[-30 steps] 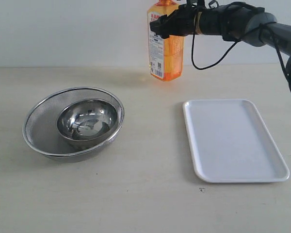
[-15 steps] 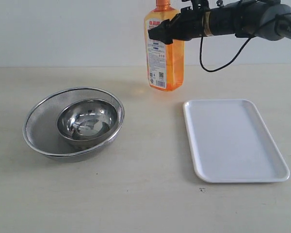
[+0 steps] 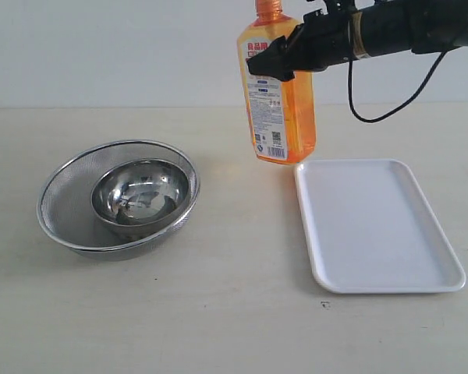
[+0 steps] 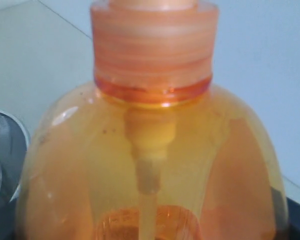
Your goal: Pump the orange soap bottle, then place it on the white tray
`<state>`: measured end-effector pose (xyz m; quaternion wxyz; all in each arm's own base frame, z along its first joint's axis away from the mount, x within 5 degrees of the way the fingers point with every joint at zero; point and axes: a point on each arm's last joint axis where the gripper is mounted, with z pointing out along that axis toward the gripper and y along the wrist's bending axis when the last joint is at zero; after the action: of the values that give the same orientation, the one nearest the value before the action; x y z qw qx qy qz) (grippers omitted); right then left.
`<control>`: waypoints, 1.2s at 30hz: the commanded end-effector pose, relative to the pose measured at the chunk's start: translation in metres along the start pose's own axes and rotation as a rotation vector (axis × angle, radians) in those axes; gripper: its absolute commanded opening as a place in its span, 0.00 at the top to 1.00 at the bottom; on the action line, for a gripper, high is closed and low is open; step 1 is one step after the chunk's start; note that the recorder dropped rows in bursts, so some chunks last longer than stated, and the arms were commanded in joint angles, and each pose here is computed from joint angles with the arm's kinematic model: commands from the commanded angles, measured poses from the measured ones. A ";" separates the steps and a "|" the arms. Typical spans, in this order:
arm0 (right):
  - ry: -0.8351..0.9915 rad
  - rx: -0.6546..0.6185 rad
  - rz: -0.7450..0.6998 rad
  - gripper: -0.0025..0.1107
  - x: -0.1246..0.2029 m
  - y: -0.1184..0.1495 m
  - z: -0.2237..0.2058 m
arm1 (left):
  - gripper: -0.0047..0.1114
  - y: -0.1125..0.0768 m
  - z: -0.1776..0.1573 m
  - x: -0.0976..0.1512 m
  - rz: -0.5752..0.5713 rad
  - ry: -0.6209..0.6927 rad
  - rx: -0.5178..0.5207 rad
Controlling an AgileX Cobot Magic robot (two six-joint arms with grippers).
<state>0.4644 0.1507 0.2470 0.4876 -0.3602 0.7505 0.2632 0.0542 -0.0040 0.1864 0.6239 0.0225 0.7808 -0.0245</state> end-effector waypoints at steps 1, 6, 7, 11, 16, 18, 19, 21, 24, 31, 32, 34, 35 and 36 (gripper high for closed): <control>-0.039 -0.016 0.016 0.98 -0.015 0.017 -0.018 | 0.92 0.000 0.000 0.001 -0.016 -0.003 -0.001; -0.023 0.000 -0.070 0.98 -0.023 0.058 -0.026 | 0.92 0.000 0.000 0.001 -0.016 -0.003 -0.001; -0.021 0.013 -0.083 0.98 -0.024 0.064 -0.027 | 0.92 0.000 0.000 0.001 -0.016 -0.003 -0.001; -0.003 0.076 -0.090 0.98 -0.023 0.078 -0.030 | 0.92 0.000 0.000 0.001 -0.016 -0.003 -0.001; 0.003 0.085 -0.045 0.98 -0.010 0.090 -0.031 | 0.92 0.000 0.000 0.001 -0.016 -0.003 -0.001; -0.007 0.084 -0.028 0.98 -0.006 0.093 -0.031 | 0.92 0.000 0.000 0.001 -0.016 -0.003 -0.001; -0.014 0.090 -0.022 0.98 -0.004 0.095 -0.032 | 0.92 0.000 0.000 0.001 -0.016 -0.003 -0.001; -0.046 0.082 -0.005 0.98 -0.001 0.098 -0.032 | 0.92 0.000 0.000 0.001 -0.016 -0.003 -0.001; -0.100 0.094 0.016 0.98 0.004 0.099 -0.032 | 0.92 0.000 0.000 0.001 -0.016 -0.003 -0.001; -0.198 0.085 0.007 0.98 0.019 0.104 -0.033 | 0.92 0.000 0.000 0.001 -0.016 -0.003 -0.001; -0.207 0.081 0.004 0.98 0.021 0.105 -0.033 | 0.92 0.000 0.000 0.001 -0.016 -0.003 -0.001; -0.225 0.083 -0.008 0.98 0.024 0.107 -0.034 | 0.92 0.000 0.000 0.001 -0.016 -0.003 -0.001; -0.235 0.081 -0.019 0.98 0.026 0.108 -0.034 | 0.92 0.000 0.000 0.001 -0.016 -0.003 -0.001; -0.251 0.074 -0.031 0.98 0.027 0.109 -0.034 | 0.92 0.000 0.000 0.001 -0.016 -0.003 -0.001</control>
<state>0.3569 0.1803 0.2199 0.5466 -0.3203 0.7350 0.2417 0.0542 -0.0040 0.1864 0.6239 0.0225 0.7808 -0.0245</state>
